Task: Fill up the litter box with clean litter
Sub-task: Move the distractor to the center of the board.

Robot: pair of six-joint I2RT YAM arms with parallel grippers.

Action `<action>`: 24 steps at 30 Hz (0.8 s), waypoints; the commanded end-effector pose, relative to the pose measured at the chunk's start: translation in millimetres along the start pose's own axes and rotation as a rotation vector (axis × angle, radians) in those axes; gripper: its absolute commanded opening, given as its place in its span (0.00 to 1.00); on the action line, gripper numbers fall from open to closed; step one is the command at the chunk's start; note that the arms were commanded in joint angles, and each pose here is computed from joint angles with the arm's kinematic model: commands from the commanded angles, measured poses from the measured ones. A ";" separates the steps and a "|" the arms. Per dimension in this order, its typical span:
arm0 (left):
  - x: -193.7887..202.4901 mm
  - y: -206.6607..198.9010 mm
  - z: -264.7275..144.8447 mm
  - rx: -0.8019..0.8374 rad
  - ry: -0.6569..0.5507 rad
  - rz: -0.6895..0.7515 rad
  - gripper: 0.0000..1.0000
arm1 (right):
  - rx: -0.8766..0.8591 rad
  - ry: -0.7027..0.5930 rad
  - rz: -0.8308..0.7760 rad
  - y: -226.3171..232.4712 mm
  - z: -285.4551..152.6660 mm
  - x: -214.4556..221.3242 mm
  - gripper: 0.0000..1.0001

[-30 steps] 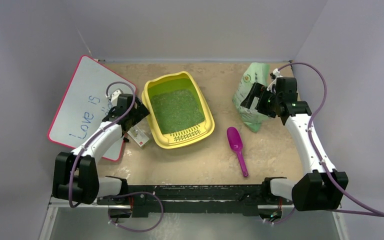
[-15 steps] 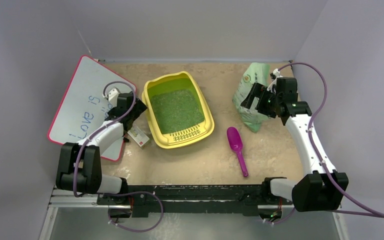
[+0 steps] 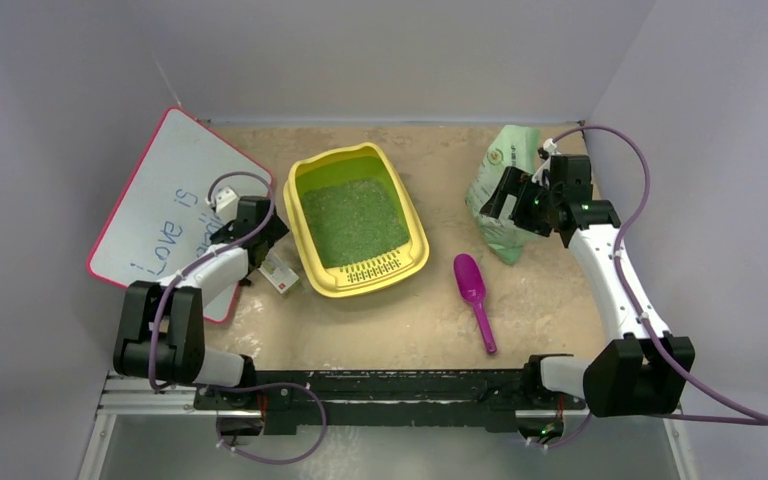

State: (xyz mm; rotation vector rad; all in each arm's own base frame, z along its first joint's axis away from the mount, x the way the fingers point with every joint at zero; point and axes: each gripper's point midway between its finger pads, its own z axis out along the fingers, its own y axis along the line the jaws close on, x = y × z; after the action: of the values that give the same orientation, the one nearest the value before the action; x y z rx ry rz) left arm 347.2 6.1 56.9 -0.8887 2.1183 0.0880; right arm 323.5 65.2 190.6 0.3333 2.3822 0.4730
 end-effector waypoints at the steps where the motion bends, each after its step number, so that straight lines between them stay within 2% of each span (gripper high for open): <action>1: -2.3 29.5 4.5 -0.145 -0.014 0.062 0.98 | -0.020 -0.032 -0.026 6.4 -6.9 -12.8 0.99; 6: -12.1 25.8 2.3 -0.142 -0.031 0.071 0.99 | -0.025 -0.034 -0.029 7.5 -7.6 -13.4 0.99; 13: -14.1 6.5 -4.5 -0.065 0.026 0.088 0.97 | -0.025 -0.040 -0.029 8.2 -9.5 -14.6 0.99; 20: -21.4 -22.8 -33.2 0.107 0.054 -0.012 0.96 | -0.026 -0.050 -0.031 8.2 -9.1 -16.2 0.99; 24: -10.3 -12.6 -36.1 0.060 0.108 -0.001 0.92 | -0.024 -0.059 -0.032 7.9 -9.2 -17.6 0.99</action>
State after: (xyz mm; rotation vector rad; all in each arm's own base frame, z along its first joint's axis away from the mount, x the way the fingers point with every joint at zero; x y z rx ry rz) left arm 335.0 -4.7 80.3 -0.8489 2.2001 0.0244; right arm 322.1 64.9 189.6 0.3263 2.3890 0.4694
